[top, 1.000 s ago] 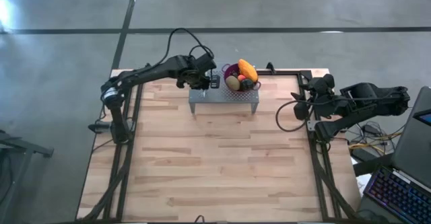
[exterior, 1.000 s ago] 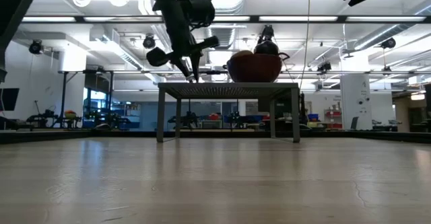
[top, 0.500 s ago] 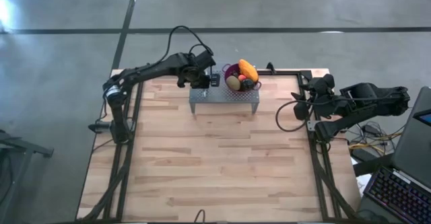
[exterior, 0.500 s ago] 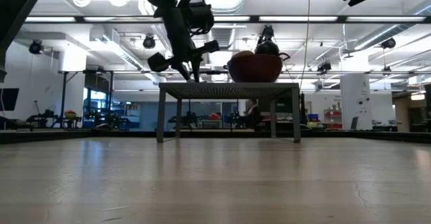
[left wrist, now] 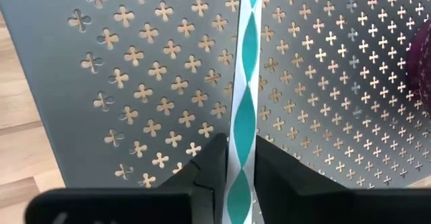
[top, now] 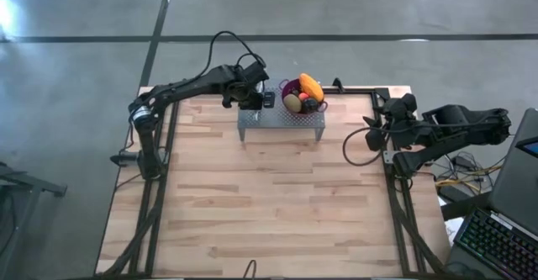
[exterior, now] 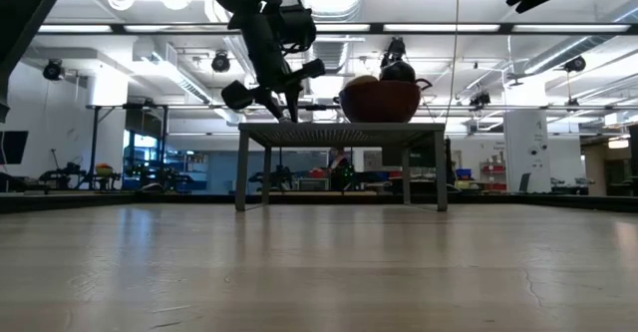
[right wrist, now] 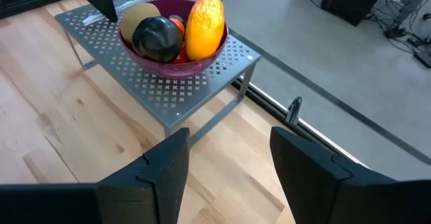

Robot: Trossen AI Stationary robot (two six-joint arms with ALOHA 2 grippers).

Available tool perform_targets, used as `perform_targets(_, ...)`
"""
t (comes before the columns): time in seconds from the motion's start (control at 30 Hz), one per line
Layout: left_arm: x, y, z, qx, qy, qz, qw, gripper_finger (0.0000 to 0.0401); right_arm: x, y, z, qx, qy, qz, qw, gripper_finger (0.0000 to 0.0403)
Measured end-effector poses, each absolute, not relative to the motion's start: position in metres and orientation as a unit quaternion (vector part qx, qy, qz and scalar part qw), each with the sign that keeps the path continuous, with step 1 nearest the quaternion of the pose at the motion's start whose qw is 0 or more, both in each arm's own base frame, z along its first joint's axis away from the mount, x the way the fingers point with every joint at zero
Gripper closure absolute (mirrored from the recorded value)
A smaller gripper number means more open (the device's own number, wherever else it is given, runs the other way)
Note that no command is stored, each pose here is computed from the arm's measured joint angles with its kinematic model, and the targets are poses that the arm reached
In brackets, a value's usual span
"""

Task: Pick & Place Fruit
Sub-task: Put the table knife on the shelf, then return to Home Position

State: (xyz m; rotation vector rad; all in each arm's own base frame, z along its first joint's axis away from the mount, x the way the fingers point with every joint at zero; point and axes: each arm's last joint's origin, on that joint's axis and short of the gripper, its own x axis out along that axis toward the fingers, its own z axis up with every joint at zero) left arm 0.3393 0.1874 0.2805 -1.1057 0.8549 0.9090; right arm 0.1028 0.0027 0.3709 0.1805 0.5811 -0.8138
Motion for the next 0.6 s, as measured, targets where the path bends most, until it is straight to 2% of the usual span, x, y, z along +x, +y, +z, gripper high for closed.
perform_targets(0.3,0.34,0.187,0.28,-0.492,0.383,0.398,0.673,0.0286,0.104,0.003,0.369,0.084,0.281,-0.39,0.873,0.0203)
perform_targets(0.6,0.327,0.185,0.302,-0.488,0.405,0.372,0.678,0.0283,0.104,0.003,0.368,0.084,0.282,-0.391,0.872,0.0189)
